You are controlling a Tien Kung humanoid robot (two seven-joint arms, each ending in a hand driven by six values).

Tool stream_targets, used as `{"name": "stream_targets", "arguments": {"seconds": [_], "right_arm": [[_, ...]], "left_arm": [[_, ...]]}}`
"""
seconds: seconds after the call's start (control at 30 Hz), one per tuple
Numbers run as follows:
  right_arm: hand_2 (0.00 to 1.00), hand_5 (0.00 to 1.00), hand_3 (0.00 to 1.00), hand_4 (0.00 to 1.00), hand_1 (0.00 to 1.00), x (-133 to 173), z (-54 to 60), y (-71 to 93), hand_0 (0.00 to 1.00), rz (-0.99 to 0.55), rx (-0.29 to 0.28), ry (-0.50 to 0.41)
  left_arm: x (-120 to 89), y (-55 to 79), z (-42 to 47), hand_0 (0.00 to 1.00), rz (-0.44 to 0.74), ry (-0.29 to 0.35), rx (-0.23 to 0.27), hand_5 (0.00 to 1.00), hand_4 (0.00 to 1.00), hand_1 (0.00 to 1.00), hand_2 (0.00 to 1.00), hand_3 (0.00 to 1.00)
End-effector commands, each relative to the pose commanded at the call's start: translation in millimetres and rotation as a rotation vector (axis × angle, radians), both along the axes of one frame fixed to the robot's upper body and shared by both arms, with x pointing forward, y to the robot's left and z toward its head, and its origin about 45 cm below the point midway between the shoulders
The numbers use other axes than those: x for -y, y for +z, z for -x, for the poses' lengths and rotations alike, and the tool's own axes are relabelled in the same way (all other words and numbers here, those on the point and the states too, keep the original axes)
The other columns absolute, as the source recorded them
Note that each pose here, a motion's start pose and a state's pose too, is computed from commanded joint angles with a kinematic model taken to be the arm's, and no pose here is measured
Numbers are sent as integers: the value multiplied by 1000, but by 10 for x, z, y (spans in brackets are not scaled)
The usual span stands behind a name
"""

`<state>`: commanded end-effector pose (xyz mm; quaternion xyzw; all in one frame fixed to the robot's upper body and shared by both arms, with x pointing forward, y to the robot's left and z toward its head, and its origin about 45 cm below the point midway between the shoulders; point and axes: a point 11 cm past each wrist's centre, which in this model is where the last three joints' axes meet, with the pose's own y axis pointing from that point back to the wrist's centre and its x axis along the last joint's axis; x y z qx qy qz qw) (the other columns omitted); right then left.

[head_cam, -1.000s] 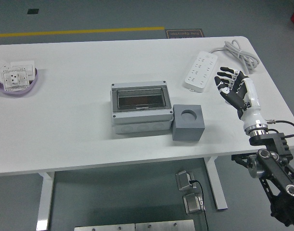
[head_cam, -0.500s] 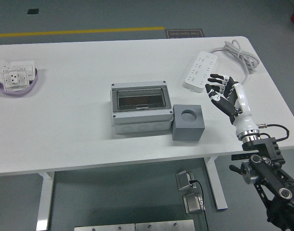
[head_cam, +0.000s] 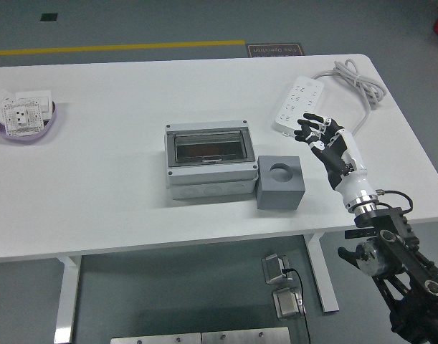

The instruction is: Pick up the cylinder from the cube,place it in the box,flap close box

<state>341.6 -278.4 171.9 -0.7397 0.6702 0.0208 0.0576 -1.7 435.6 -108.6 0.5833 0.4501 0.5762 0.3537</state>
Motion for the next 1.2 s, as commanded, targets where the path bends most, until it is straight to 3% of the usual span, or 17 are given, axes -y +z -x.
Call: {"name": "stream_targets", "arguments": {"seconds": [0.37,0.83,0.87,1.2], "right_arm": [[655,303,650,687,596,120,114,-60,642,-34,-11,-54],[654,313,652,670,609,296,91,31,645,-14,16,-105],[655,361,649,698,609,307,90,36,647,-13,17,-109],[655,367,648,698,608,487,97,85,647,-2,42,-211]], "left_arm": [[1,-1,4,694,0,5,0,366,735,685,686,809],[-16,7,-35,694,-3,11,10,366,736,685,686,809],[-18,8,-33,694,-3,11,10,367,735,685,686,809],[-45,18,-29,694,-8,11,9,366,736,685,686,809]]}}
